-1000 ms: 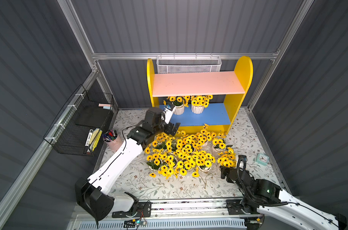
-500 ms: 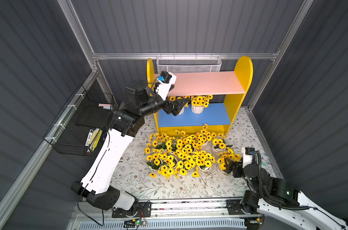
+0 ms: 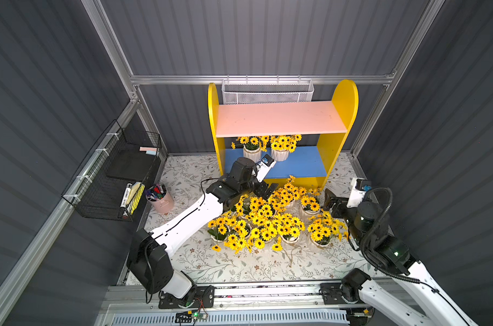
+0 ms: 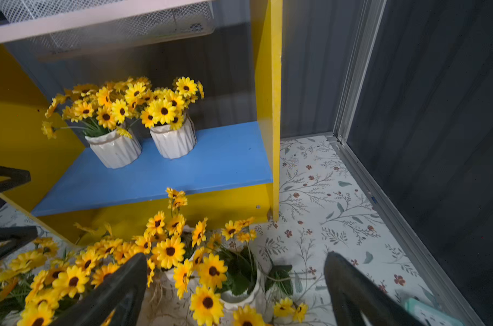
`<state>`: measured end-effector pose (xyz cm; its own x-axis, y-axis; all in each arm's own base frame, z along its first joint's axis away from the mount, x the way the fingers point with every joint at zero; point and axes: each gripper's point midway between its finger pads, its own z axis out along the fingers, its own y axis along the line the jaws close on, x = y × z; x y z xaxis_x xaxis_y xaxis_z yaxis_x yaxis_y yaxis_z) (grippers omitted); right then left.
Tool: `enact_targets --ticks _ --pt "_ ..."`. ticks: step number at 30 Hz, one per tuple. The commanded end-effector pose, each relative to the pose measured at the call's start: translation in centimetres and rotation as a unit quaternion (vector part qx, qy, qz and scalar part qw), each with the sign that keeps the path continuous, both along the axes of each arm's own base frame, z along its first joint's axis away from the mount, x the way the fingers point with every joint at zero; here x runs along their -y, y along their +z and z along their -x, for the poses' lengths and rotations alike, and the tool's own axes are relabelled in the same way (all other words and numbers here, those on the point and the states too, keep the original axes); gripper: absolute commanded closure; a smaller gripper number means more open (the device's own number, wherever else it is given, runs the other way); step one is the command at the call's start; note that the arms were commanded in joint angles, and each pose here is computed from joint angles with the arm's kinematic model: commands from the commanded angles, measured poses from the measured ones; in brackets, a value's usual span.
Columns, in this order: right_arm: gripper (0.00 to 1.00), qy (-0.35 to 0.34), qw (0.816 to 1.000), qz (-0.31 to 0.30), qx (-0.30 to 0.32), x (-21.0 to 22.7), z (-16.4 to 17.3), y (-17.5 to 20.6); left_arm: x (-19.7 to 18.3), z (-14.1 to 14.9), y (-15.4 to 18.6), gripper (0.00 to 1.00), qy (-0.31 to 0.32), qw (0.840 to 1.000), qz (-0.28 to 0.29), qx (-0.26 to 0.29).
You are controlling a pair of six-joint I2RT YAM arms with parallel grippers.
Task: Take the sunflower pots off the shelves
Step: Pick up the sunflower pot from the shelf.
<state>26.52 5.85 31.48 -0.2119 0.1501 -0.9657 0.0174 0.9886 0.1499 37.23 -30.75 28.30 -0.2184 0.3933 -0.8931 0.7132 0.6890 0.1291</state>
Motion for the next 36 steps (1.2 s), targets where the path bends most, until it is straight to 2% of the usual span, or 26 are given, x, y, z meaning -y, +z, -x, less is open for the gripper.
enact_targets --ticks 1,5,8,11,14,15,18,24,36 --pt "0.01 0.052 0.997 -0.037 0.043 -1.7 -2.0 2.7 -1.2 -3.6 -0.8 0.01 0.07 0.996 -0.02 0.052" --pt "0.01 0.056 0.996 -0.055 0.033 -2.0 -4.1 2.0 -3.1 -7.8 -3.3 0.01 0.141 0.989 -0.021 0.041" --pt "0.01 0.061 0.996 -0.066 0.024 -2.2 -4.9 1.1 -4.9 -10.6 -4.8 0.01 0.18 0.983 0.021 0.009" --pt "0.01 0.057 0.996 -0.068 0.018 -2.0 -5.4 0.0 -5.7 -12.5 -5.6 0.01 0.194 0.98 0.05 0.011" --pt "0.01 0.061 0.995 -0.073 0.01 -2.0 -5.6 -0.7 -6.0 -14.3 -6.1 0.01 0.196 0.979 0.038 0.025" --pt "0.01 0.063 0.995 -0.073 0.009 -2.0 -5.6 -0.8 -5.8 -15.3 -4.8 0.01 0.193 0.979 0.049 0.039" --pt "0.01 0.06 0.995 -0.075 0.007 -1.7 -5.8 -1.2 -5.7 -17.2 -4.9 0.01 0.191 0.979 0.069 0.029" --pt "0.01 0.066 0.994 -0.091 -0.004 -1.6 -6.6 -2.0 -4.8 -18.8 -6.3 0.01 0.185 0.979 0.079 0.017" --pt "0.01 0.093 0.991 -0.098 -0.021 -2.5 -6.6 -3.7 -5.4 -20.8 -5.7 0.01 0.217 0.968 0.101 0.069"
